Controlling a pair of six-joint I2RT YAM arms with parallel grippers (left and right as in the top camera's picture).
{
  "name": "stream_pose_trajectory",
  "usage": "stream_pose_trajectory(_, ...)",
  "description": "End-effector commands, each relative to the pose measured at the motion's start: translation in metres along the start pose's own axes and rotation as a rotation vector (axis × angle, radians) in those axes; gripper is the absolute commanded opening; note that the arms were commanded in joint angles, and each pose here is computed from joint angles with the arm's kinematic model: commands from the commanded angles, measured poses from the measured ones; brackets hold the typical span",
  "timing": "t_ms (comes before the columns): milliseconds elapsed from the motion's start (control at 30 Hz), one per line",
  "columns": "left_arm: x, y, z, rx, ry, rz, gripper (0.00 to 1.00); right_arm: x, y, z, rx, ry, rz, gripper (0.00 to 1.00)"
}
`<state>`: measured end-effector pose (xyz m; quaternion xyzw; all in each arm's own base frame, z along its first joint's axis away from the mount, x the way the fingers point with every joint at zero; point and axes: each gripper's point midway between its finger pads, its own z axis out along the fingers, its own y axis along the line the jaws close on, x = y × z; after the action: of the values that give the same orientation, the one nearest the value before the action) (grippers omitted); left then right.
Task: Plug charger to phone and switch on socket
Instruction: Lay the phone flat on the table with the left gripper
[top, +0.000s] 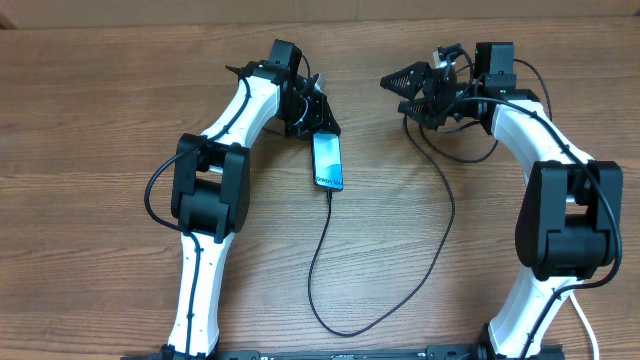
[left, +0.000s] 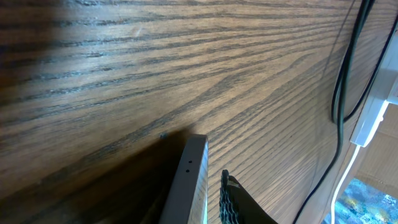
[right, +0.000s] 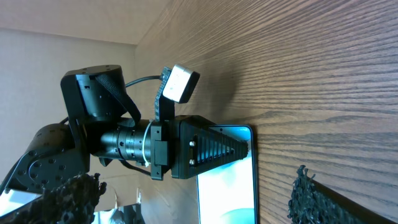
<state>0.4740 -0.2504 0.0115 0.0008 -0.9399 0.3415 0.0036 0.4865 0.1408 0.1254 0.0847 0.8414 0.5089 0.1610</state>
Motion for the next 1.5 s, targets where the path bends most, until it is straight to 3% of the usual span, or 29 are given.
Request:
stream_pose_trajectory(0, 0.003, 0.000, 0.001, -0.015, 0.002, 0.006, 0.29, -0.004, 0.002, 0.001, 0.003, -0.009, -0.022, 1.00)
stream_pose_trajectory(167, 0.003, 0.000, 0.001, -0.016, 0.003, 0.005, 0.39, -0.004, 0.002, 0.001, 0.003, -0.009, -0.021, 1.00)
stream_pose_trajectory(700, 0.005, 0.011, 0.000, -0.077, 0.002, -0.083, 0.46, -0.004, 0.002, 0.001, 0.003, -0.009, -0.021, 1.00)
stream_pose_trajectory(1000, 0.007, 0.014, -0.001, -0.080, 0.006, -0.143, 0.61, -0.004, 0.002, 0.001, 0.004, -0.009, -0.020, 1.00)
stream_pose_trajectory(1333, 0.011, 0.026, -0.009, -0.094, 0.024, -0.223, 0.65, -0.004, 0.001, 0.001, 0.004, -0.008, -0.018, 1.00)
stream_pose_trajectory(1467, 0.012, 0.030, -0.012, -0.098, 0.028, -0.265, 0.77, -0.004, 0.001, 0.001, 0.004, -0.008, -0.018, 1.00)
